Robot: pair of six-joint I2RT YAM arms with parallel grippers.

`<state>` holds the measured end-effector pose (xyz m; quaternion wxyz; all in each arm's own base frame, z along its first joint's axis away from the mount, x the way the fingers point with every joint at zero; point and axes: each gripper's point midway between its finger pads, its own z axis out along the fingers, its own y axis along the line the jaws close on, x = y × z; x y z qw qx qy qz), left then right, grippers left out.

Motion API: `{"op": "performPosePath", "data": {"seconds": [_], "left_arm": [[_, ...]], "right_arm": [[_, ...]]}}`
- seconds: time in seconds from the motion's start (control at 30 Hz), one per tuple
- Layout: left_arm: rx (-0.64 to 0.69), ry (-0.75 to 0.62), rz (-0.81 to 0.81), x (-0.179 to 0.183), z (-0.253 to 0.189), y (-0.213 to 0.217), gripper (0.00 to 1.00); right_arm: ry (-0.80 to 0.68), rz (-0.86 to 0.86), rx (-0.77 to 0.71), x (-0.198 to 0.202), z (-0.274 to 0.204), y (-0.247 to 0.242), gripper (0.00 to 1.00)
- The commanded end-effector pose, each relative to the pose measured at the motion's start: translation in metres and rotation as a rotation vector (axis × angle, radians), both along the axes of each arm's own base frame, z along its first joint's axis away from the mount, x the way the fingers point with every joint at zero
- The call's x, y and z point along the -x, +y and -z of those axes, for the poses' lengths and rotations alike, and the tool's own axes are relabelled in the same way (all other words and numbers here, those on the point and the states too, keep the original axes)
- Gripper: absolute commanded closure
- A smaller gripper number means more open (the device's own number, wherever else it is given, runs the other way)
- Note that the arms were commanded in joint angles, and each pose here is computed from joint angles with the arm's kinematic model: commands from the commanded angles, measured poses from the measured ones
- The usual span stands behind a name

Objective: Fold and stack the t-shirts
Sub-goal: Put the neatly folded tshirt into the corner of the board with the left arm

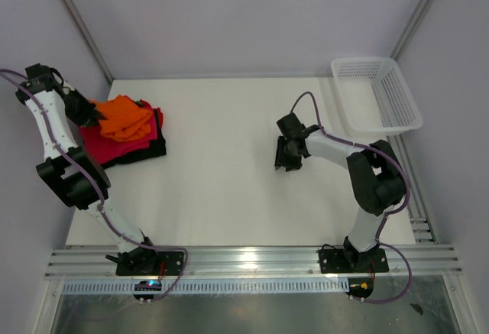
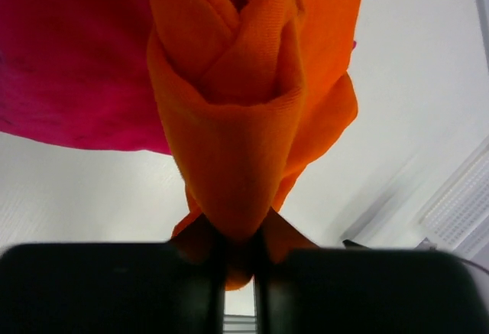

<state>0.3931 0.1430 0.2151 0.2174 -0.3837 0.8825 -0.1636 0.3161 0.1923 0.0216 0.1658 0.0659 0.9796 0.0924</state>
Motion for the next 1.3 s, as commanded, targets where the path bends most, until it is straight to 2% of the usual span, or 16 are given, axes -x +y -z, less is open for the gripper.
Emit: {"op": "performPosePath", "data": {"seconds": [0.0,0.03,0.07,0.17,0.33,0.53,0.7,0.83,0.9,1.0,1.27], "left_arm": [[-0.007,0.017,-0.002,0.000,0.010,0.004,0.70],[-0.044,0.047,-0.023,0.004,0.014,0.010,0.50],[-0.057,0.067,-0.034,0.007,0.016,0.012,0.35],[-0.122,0.109,-0.068,0.017,0.014,0.024,0.25],[-0.205,0.194,-0.119,0.035,0.008,0.037,0.24],[-0.232,0.174,-0.137,0.042,-0.010,0.036,0.24],[-0.189,0.007,-0.130,0.032,-0.051,0.018,0.23],[-0.136,-0.101,-0.093,0.012,-0.061,0.008,0.23],[-0.107,-0.138,-0.076,-0.001,-0.053,0.006,0.24],[-0.073,-0.125,-0.053,-0.016,-0.025,0.000,0.24],[-0.035,0.026,-0.052,-0.024,0.080,0.000,0.25]], "right_arm": [[-0.028,0.006,-0.021,-0.012,-0.009,0.006,0.56],[-0.026,0.008,-0.021,-0.012,-0.008,0.006,0.55],[-0.021,0.007,-0.016,-0.012,-0.006,0.006,0.56],[-0.005,0.006,-0.009,-0.010,0.000,0.005,0.55],[0.021,0.010,0.005,-0.009,0.011,0.004,0.56],[0.077,-0.009,-0.024,-0.004,0.024,0.013,0.56],[0.087,-0.017,-0.034,-0.007,0.027,0.017,0.56],[0.083,-0.024,-0.050,-0.012,0.023,0.022,0.56],[0.079,-0.026,-0.051,-0.013,0.021,0.023,0.56],[0.075,-0.026,-0.050,-0.016,0.017,0.024,0.56],[0.051,-0.018,-0.021,-0.013,0.007,0.015,0.56]]}}
